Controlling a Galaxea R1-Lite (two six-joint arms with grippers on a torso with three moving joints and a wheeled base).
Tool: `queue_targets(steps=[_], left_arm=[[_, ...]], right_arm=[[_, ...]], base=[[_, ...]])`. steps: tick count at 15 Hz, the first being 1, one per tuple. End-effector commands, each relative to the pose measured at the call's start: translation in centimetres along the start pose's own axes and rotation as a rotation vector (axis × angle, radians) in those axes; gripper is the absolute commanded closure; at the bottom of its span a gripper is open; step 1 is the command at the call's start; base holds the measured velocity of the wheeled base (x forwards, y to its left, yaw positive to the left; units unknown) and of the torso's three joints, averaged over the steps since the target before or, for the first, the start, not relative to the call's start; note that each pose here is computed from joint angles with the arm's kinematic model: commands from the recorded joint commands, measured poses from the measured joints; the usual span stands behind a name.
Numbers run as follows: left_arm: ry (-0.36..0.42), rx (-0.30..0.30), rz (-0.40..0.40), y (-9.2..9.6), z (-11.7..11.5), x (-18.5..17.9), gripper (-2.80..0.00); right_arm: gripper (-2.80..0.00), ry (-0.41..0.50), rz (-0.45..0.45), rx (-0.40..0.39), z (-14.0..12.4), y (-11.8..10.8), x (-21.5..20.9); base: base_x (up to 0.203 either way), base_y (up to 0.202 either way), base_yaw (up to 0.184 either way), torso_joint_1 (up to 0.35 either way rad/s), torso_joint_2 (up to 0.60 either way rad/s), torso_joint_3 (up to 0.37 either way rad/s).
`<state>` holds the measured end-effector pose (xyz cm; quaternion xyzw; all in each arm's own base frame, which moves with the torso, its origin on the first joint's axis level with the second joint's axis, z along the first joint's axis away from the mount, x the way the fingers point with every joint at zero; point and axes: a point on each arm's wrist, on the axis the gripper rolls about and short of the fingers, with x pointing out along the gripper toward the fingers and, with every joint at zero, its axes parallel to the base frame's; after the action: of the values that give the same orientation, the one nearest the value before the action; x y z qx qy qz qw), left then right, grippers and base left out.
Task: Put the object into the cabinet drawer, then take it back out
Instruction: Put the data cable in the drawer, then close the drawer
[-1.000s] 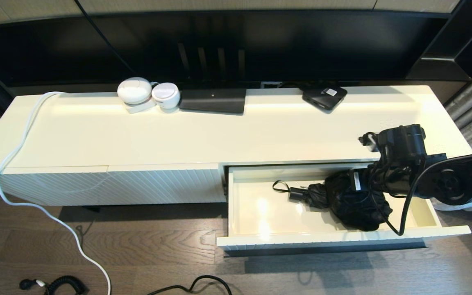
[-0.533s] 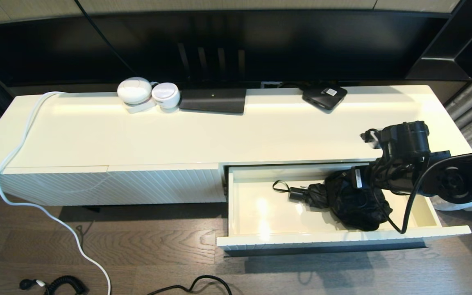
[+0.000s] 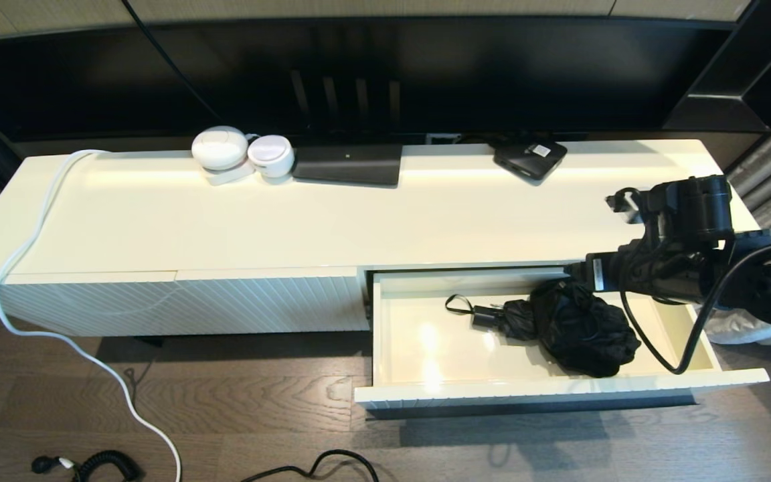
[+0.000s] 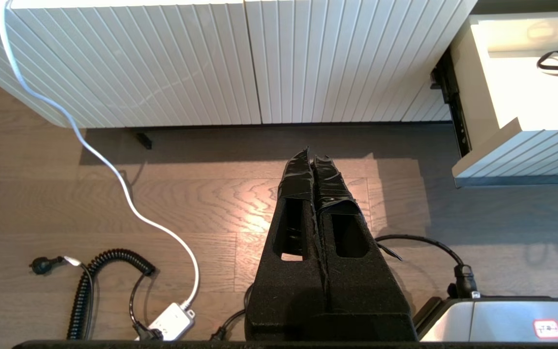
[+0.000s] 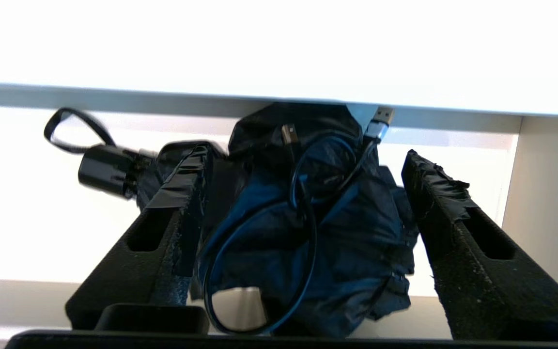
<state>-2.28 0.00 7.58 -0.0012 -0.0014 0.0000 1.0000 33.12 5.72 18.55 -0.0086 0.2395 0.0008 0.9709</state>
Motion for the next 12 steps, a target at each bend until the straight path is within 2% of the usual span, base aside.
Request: queue_targets(steps=[1,5,8,10,12], left_arm=[[0.001,-0.001,0.0,0.0,0.0,0.0,0.0],[0.0,-0.001,0.0,0.0,0.0,0.0,0.0],[0.0,-0.001,0.0,0.0,0.0,0.0,0.0],[0.001,-0.001,0.0,0.0,0.0,0.0,0.0],[0.0,-0.001,0.0,0.0,0.0,0.0,0.0]], right_arm=[[-2.8,-0.028,0.006,0.003,0.4,-0.1,-2.0],[-2.8,0.026,0.052,-0.057,-2.2,-0.1,-7.3],[-2.8,0.051,0.117,-0.077,-3.1,-0.1,-9.8],[-2.8,0.088,0.166,-0.096,-4.8,0.1,-11.7],[-2.8,0.087,0.201,-0.111,-5.4,0.4,-12.8]], base=[[0.0,0.0,0.0,0.0,0.0,0.0],[0.0,0.0,0.0,0.0,0.0,0.0],[0.0,0.0,0.0,0.0,0.0,0.0],[0.0,0.0,0.0,0.0,0.0,0.0],[0.0,0.0,0.0,0.0,0.0,0.0]])
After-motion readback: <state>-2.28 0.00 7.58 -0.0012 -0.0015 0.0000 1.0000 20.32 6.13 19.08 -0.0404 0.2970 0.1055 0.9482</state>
